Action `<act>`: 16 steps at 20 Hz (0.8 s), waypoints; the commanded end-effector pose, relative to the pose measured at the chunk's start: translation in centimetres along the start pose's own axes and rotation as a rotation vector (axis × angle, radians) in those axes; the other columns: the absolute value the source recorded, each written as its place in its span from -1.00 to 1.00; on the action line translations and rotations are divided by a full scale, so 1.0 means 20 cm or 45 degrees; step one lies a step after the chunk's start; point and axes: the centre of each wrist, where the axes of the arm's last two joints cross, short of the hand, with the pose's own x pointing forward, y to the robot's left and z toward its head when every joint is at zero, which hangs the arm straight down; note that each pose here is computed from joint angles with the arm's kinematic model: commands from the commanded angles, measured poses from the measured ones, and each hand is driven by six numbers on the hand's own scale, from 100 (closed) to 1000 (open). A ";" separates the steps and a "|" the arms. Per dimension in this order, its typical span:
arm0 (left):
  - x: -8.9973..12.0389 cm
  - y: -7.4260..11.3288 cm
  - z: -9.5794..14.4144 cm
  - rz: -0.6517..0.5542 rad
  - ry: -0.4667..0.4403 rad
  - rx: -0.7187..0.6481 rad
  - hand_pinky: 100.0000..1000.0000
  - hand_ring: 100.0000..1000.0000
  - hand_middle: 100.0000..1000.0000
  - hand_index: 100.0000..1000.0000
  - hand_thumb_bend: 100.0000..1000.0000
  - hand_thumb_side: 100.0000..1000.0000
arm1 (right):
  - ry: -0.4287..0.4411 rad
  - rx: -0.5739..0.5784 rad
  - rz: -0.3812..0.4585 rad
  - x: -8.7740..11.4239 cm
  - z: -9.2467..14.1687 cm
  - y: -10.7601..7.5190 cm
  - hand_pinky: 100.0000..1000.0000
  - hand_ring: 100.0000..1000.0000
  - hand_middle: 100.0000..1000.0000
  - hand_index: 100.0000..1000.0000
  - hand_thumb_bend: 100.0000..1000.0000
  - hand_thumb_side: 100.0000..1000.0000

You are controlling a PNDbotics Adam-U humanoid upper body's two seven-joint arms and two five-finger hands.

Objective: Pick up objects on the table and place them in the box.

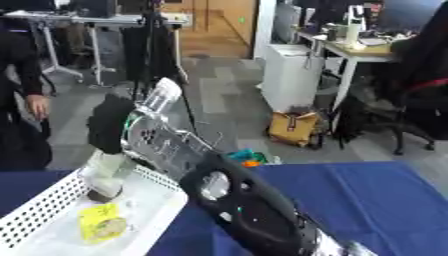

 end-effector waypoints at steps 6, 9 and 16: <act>0.04 -0.03 -0.05 0.060 -0.049 0.015 0.45 0.47 0.64 0.52 -1.00 0.98 | -0.054 0.067 0.146 -0.02 -0.02 0.04 0.65 0.60 -0.16 -0.27 -1.00 -0.78; 0.05 -0.04 -0.06 0.076 -0.071 0.022 0.45 0.47 0.64 0.52 -1.00 0.98 | -0.050 0.023 0.129 -0.01 -0.04 0.09 0.64 0.59 -0.12 -0.27 -1.00 -0.78; 0.06 -0.06 -0.07 0.102 -0.097 0.027 0.45 0.47 0.64 0.52 -1.00 0.98 | -0.007 -0.039 0.119 -0.01 -0.08 0.17 0.64 0.58 -0.14 -0.23 -1.00 -0.80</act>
